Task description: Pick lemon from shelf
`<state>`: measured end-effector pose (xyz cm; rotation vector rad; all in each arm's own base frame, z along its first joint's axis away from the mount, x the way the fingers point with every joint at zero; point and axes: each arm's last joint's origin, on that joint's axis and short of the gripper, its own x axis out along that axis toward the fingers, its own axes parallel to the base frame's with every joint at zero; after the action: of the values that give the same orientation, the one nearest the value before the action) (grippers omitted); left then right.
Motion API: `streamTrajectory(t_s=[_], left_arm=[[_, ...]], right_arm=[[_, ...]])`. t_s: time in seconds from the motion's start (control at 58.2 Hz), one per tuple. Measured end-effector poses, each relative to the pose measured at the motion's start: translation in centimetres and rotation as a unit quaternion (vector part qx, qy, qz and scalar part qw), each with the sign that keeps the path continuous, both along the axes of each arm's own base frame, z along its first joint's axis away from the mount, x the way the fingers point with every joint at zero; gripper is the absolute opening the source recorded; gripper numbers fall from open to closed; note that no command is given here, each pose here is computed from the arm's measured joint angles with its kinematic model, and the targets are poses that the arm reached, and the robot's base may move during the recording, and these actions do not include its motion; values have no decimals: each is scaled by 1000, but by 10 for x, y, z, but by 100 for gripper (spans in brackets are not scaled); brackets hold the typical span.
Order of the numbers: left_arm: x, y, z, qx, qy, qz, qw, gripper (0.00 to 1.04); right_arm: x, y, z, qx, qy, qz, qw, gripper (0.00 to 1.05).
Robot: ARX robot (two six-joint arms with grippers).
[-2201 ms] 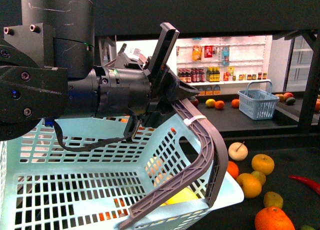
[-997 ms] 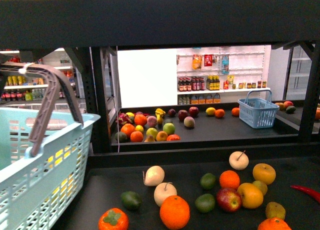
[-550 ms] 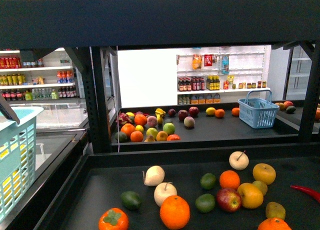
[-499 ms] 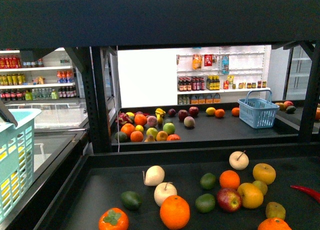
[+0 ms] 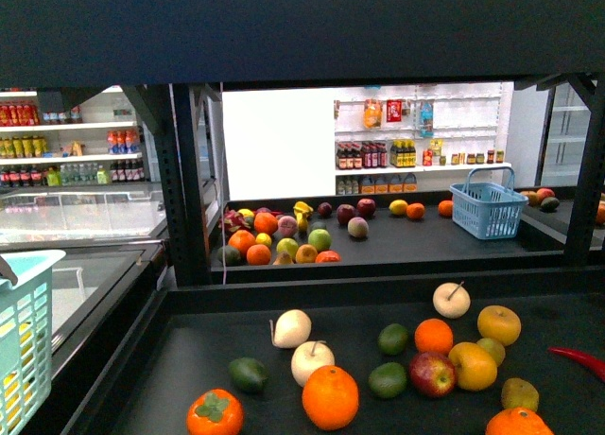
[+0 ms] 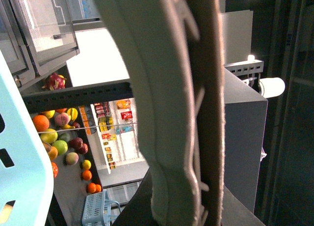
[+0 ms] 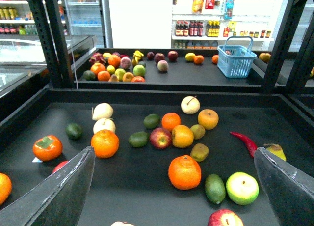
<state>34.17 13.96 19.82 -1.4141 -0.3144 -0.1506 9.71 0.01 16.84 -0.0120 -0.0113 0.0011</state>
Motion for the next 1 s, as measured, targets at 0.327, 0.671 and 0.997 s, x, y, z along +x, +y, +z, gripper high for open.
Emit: streamTrajectory(t_s=[0.327, 0.671, 0.997], left_arm=[[-2, 6, -4, -14, 3, -2, 1000, 9], [-1, 9, -12, -16, 15, -9, 1000, 54], [-1, 10, -12, -11, 17, -23, 1000, 97]], right_arm=[[0, 0, 0, 0, 0, 0, 1000, 97], [0, 0, 0, 0, 0, 0, 1000, 97], [0, 0, 0, 0, 0, 0, 1000, 97]])
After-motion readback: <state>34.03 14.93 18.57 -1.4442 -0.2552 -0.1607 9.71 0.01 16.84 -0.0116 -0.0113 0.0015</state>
